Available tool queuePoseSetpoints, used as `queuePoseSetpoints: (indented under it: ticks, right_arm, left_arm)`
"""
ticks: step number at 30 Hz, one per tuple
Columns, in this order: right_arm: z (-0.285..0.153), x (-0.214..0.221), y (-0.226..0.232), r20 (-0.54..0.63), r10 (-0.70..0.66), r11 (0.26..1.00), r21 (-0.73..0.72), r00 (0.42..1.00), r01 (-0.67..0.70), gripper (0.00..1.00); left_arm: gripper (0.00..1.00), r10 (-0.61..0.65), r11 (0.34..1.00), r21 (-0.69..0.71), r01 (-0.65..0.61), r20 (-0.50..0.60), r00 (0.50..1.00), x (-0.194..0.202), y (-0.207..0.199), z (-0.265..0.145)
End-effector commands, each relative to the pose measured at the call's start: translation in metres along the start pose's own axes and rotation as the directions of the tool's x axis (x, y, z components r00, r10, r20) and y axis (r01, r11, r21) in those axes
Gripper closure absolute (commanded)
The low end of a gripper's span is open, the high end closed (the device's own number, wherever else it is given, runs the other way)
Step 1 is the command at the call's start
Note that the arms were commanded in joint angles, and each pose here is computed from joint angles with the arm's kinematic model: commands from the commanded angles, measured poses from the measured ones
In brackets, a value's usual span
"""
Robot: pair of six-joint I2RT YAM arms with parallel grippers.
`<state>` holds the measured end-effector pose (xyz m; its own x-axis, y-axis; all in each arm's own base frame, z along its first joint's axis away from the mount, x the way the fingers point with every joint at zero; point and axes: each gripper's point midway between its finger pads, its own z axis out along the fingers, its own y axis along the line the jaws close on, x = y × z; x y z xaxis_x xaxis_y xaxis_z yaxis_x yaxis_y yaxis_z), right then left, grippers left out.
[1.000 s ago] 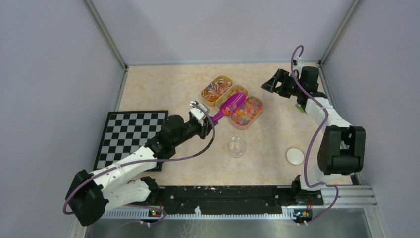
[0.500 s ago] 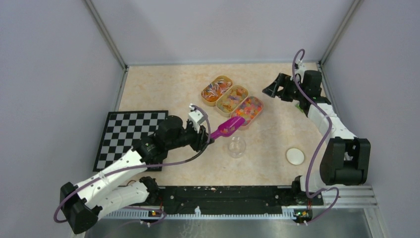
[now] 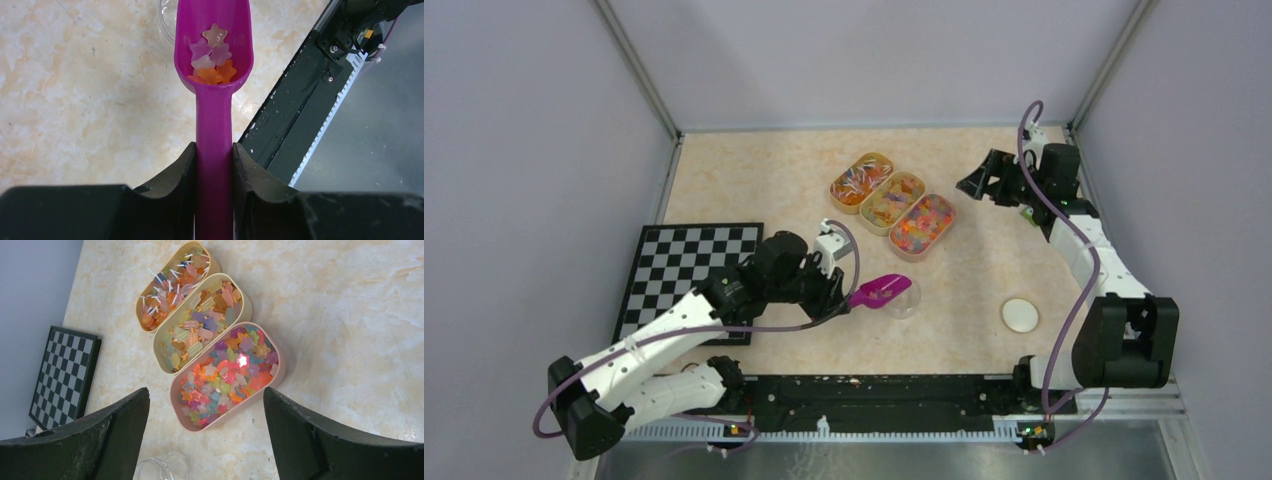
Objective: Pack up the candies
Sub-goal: Place the fake candies in the packing bottle.
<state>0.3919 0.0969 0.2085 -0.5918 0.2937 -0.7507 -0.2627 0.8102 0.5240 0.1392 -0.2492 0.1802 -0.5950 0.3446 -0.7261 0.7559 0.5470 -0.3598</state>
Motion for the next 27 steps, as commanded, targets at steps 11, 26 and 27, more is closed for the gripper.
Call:
queuePoseSetpoints:
  ticks: [11,26,27]
  right_arm:
    - [-0.008,-0.006,0.009,0.044,-0.013,1.000,-0.025,0.999,0.014,0.17]
    - [-0.008,0.006,0.011,0.045,0.035,0.998,-0.045,0.998,-0.033,0.17]
    - [-0.008,0.007,0.010,0.044,0.036,0.998,-0.045,0.998,-0.034,0.17]
  left_arm:
    - [1.00,-0.004,1.000,0.022,0.007,-0.113,0.994,-0.009,-0.010,0.000]
    - [1.00,-0.049,0.999,-0.017,0.046,-0.251,0.967,-0.009,-0.007,0.013]
    - [1.00,-0.054,0.998,-0.024,0.050,-0.254,0.966,-0.010,-0.007,0.014]
